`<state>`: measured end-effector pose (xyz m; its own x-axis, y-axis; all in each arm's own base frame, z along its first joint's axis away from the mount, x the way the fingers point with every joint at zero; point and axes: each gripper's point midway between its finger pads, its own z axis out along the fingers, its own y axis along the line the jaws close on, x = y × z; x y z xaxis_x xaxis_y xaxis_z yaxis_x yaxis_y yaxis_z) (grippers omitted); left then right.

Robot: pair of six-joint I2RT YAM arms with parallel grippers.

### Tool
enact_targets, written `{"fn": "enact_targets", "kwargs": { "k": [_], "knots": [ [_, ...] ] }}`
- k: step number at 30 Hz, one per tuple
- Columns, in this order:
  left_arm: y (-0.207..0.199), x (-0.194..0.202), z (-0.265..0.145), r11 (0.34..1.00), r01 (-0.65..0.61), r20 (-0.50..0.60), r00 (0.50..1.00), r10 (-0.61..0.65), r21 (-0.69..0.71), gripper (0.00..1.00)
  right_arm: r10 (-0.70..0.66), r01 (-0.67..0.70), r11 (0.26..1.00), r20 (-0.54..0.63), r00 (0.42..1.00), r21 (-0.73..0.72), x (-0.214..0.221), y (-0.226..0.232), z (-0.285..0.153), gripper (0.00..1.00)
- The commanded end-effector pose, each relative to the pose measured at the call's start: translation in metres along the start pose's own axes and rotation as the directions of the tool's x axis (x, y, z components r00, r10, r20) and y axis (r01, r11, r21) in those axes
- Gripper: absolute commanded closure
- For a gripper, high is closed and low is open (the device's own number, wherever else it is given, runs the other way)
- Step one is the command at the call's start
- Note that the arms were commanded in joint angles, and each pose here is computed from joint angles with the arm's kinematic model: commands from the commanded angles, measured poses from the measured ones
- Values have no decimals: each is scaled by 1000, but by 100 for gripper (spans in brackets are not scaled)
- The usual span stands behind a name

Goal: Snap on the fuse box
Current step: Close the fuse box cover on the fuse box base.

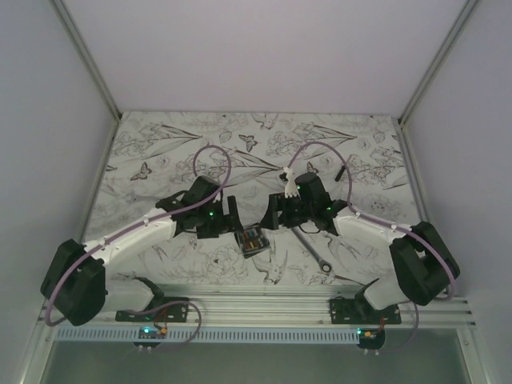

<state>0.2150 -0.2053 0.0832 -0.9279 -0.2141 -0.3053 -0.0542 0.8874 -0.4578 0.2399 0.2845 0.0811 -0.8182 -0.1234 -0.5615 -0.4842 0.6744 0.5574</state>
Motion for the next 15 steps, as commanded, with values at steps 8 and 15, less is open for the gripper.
{"fn": "enact_targets", "kwargs": {
  "k": [8,15],
  "knots": [
    [27,5,11,991,108,-76,991,-115,-83,8,-97,95,973,-3,995,212,-2,9,10,2],
    [54,-8,-13,981,185,20,983,-184,-66,2,-167,162,910,-21,986,381,1,22,21,1]
  ]
}}
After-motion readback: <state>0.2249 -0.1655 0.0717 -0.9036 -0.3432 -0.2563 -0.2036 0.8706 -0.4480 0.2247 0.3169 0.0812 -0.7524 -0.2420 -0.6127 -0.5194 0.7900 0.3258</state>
